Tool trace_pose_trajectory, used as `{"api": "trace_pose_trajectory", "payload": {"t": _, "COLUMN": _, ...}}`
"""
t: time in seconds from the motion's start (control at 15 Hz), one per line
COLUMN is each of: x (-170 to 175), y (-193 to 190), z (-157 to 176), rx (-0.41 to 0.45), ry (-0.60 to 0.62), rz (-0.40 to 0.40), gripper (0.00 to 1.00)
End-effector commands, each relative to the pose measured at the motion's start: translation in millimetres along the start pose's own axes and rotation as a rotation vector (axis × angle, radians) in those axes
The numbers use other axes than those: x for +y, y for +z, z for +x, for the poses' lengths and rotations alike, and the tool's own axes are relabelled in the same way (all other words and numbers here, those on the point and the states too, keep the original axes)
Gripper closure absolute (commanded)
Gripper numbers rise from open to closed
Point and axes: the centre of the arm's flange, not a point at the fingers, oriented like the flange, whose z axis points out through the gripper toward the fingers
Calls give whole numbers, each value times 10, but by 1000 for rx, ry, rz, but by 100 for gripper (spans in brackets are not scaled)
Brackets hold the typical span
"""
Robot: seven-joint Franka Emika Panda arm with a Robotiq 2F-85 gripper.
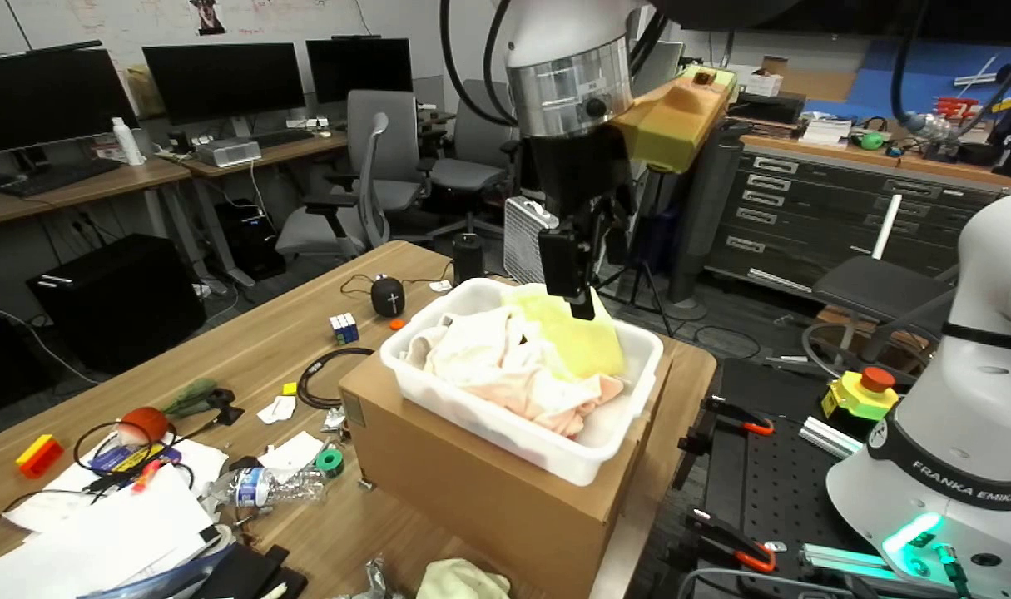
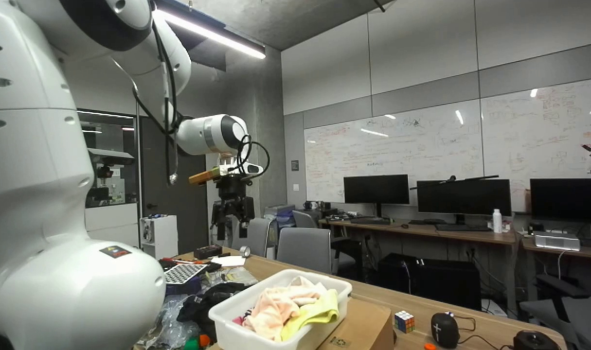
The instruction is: Take the towels and t-shirts out of the box and place them on the table
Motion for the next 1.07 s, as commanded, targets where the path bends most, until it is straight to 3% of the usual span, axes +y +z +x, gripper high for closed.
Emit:
{"api": "trace_pose_trajectory", "payload": {"t": 0.0, "x": 133, "y": -34, "z": 96, "rx": 24, "ry": -85, "rz": -6, "gripper": 0}}
{"api": "trace_pose_trajectory", "payload": {"t": 0.67, "x": 621, "y": -343, "z": 943, "rx": 139, "ry": -267, "rz": 75, "gripper": 0}}
{"api": "trace_pose_trajectory", "payload": {"t": 1.0, "x": 666, "y": -245, "z": 1326, "rx": 139, "ry": -350, "rz": 77, "gripper": 0}}
